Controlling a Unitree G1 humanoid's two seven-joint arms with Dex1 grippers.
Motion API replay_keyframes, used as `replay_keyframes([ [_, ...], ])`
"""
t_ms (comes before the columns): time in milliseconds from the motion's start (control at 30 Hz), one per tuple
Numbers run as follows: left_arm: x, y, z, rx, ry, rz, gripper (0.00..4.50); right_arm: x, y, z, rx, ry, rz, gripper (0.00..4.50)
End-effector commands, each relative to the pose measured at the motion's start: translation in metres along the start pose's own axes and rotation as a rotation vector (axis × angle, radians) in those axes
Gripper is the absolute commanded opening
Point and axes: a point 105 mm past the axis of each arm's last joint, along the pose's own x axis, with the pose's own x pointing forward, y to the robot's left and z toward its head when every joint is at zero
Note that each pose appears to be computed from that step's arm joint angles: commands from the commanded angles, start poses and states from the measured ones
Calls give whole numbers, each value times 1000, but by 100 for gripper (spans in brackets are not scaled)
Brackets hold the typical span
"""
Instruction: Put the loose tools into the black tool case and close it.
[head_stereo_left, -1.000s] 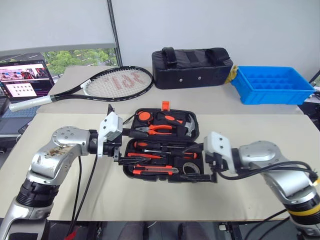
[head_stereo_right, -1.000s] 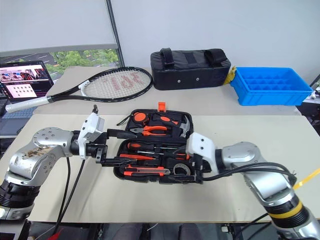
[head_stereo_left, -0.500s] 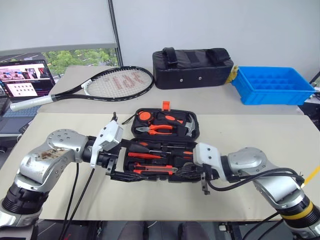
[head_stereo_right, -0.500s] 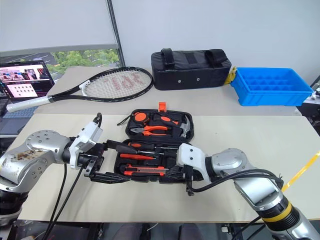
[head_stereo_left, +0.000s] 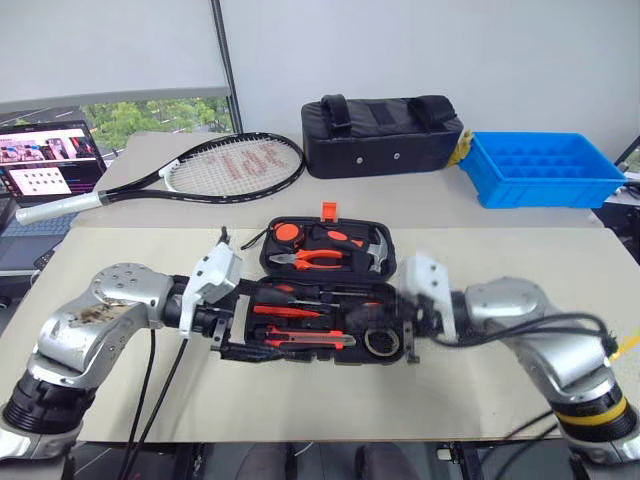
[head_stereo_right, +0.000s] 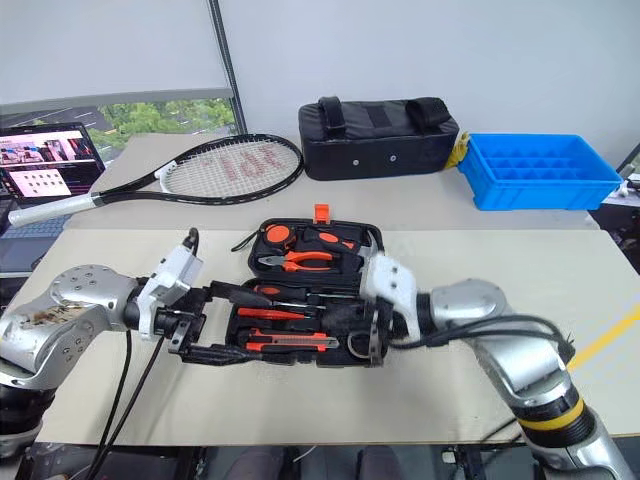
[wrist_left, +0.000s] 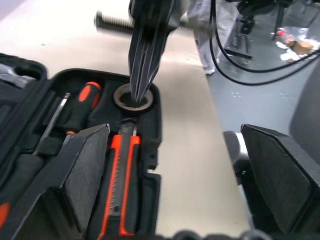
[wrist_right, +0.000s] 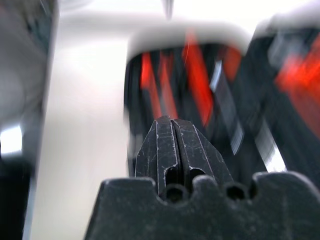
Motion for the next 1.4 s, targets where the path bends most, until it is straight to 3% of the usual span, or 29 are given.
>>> replay_keyframes([
  [33,-9,38,4,-17,-80,211,450,-28,-68,-10,53,1,-348,4],
  [67,-11,46,6,-36,-129,252,450,-34,-82,-19,112,17,-417,4],
  [167,-19,72,-1,-199,-234,363,450,-41,-99,-42,311,16,-503,79],
  [200,-21,82,-11,-317,-234,397,450,-41,-105,-50,374,14,-531,113],
  [333,-34,121,-33,-522,-245,573,450,-39,-117,-73,571,17,-585,255],
  [533,-35,147,-59,-728,-211,633,450,-27,-123,-92,752,2,-552,255],
  [767,-28,153,-62,-754,-191,594,450,-11,-121,-95,786,12,-478,255],
  [867,-26,156,-60,-755,-194,595,450,-5,-119,-93,774,14,-457,195],
  [1033,-24,158,-61,-758,-199,589,450,-1,-118,-85,758,-9,-436,20],
  [1067,-24,158,-61,-758,-198,589,450,-1,-118,-85,760,-13,-440,5],
  [1400,-6,151,-75,-765,-119,535,450,-1,-125,-83,760,-33,-476,5],
])
